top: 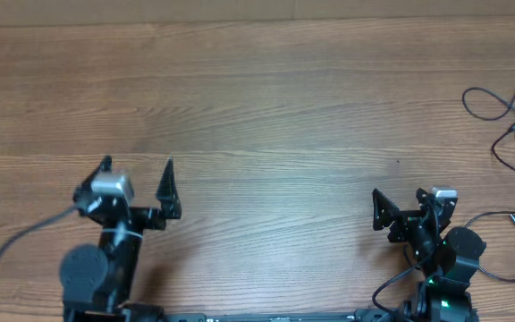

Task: Untangle cables

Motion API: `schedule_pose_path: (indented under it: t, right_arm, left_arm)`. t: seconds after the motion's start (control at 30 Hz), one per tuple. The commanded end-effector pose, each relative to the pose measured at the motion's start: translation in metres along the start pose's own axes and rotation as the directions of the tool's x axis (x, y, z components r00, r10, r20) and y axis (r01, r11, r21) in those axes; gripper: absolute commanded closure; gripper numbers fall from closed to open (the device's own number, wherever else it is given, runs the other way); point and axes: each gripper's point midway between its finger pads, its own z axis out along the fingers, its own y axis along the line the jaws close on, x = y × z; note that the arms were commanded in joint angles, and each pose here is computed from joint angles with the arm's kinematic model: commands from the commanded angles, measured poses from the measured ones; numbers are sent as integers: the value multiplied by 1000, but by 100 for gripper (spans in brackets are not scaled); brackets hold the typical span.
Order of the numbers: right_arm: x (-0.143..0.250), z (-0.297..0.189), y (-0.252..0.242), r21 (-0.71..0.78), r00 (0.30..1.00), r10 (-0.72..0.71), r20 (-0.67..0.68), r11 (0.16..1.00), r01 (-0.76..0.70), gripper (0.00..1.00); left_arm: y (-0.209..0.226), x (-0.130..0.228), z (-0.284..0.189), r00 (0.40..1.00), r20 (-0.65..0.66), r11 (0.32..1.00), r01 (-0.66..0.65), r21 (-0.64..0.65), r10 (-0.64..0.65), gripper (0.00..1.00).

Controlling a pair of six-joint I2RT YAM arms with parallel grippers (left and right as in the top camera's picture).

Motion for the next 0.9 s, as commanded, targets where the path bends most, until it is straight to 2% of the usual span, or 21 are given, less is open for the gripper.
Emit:
schedule_pose_path:
  t: [0.0, 0.23, 0.37, 0.5, 0.67, 0.77, 0.87]
  right_arm:
    - [3, 0, -3, 10, 1000, 4, -2, 1000, -4, 0]
    - [3, 0, -3, 10, 1000, 4, -2, 1000, -4, 0]
    - [3, 0, -3, 10, 1000, 4, -2, 1000, -4, 0]
    - [3, 0, -3, 10, 1000, 4, -3, 1000, -4, 0]
    - [3, 0, -3, 10, 1000, 4, -2, 1000, -4, 0]
    - [3, 0, -3, 10, 1000, 4, -2, 1000, -4, 0]
    - [3, 0, -3, 10, 1000, 4, -2, 1000, -4, 0]
  left_arm:
    - [9, 18, -6, 998, 60, 1000, 6, -24, -5, 0]
    - [37, 54, -10, 990, 138, 990, 16, -138, 3, 0]
    - [50, 74, -9, 991, 133, 983, 19, -184, 6, 0]
    - [59, 93, -7, 995, 91, 974, -13, -225, 34, 0]
    - [69, 127, -7, 995, -46, 959, -100, -264, 91, 0]
    - [70, 126, -7, 978, -73, 941, -209, -264, 197, 0]
    - [69, 126, -7, 976, -74, 941, -218, -258, 205, 0]
